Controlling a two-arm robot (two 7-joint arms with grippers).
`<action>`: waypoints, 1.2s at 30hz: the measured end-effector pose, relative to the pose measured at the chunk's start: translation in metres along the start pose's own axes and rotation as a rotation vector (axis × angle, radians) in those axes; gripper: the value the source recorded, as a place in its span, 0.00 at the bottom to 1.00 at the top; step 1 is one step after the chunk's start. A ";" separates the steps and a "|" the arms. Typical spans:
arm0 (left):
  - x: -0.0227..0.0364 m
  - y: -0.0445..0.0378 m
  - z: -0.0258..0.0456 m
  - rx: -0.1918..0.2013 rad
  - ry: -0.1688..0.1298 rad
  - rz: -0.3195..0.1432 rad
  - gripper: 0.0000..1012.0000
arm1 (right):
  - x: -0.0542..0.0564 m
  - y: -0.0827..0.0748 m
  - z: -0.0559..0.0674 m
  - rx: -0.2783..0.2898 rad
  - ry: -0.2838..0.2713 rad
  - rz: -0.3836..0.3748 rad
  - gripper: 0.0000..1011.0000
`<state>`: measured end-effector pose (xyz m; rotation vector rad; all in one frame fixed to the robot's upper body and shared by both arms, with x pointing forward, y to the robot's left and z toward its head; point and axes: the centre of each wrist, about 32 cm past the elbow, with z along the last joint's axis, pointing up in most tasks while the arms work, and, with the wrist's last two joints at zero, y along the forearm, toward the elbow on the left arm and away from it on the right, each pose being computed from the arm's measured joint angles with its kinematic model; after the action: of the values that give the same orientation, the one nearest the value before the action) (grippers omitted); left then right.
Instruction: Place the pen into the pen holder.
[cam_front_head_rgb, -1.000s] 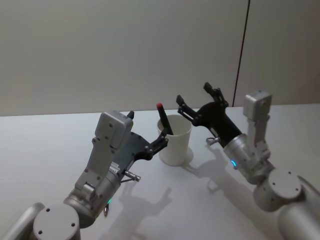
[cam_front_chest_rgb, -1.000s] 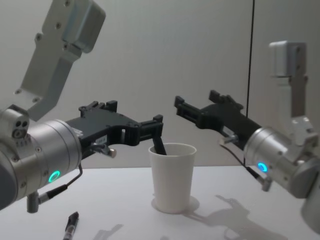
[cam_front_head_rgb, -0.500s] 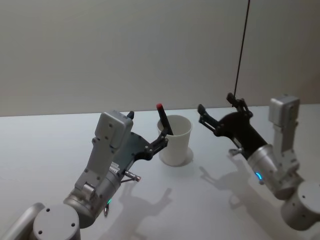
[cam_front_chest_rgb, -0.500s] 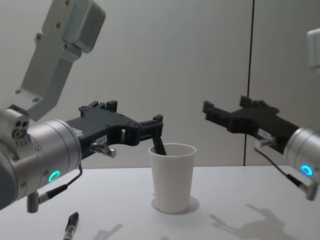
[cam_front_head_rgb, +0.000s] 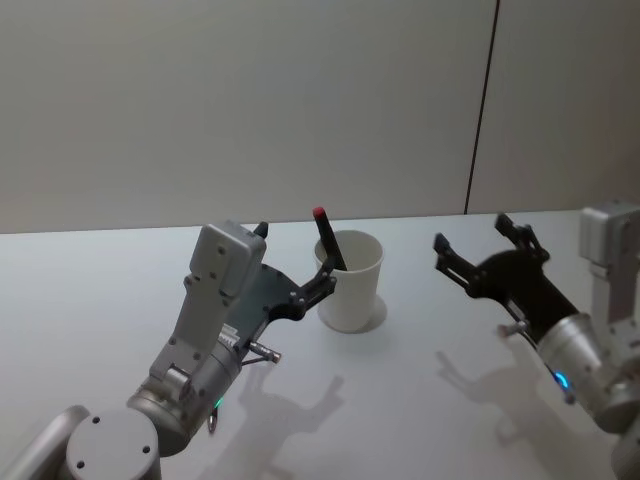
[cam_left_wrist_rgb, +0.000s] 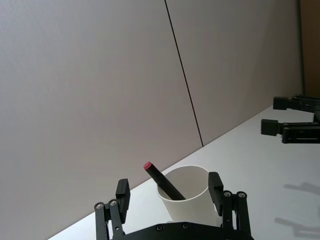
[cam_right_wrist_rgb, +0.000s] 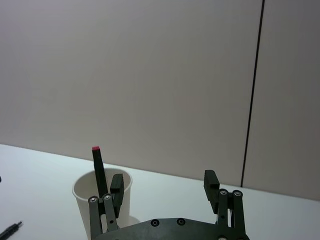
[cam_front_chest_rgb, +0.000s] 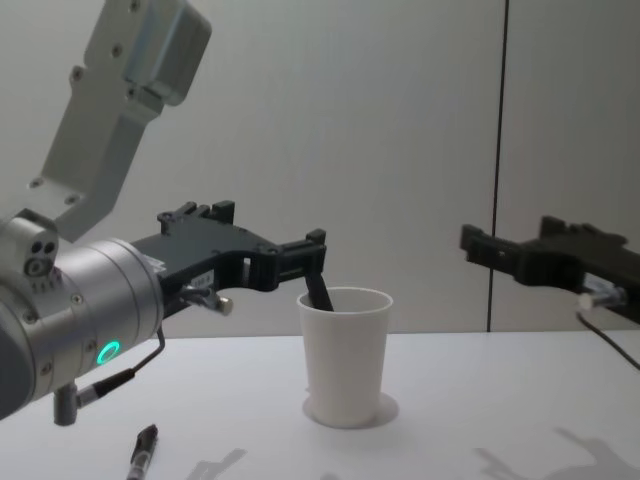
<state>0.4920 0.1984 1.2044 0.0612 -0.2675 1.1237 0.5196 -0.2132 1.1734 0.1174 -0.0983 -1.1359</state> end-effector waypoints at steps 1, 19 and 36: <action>0.0000 0.0000 0.0000 0.000 0.000 0.000 0.99 | 0.000 -0.002 0.001 -0.006 0.001 -0.004 0.99; 0.0000 0.0000 0.0000 0.000 0.000 0.000 0.99 | 0.001 -0.046 0.006 -0.137 0.006 -0.079 0.99; -0.0001 0.0000 0.0000 0.000 0.000 0.000 0.99 | 0.001 -0.063 0.008 -0.188 -0.001 -0.100 0.99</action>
<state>0.4920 0.1983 1.2044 0.0612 -0.2670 1.1236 0.4623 -0.2409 1.1724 -0.0455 0.0141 -1.2396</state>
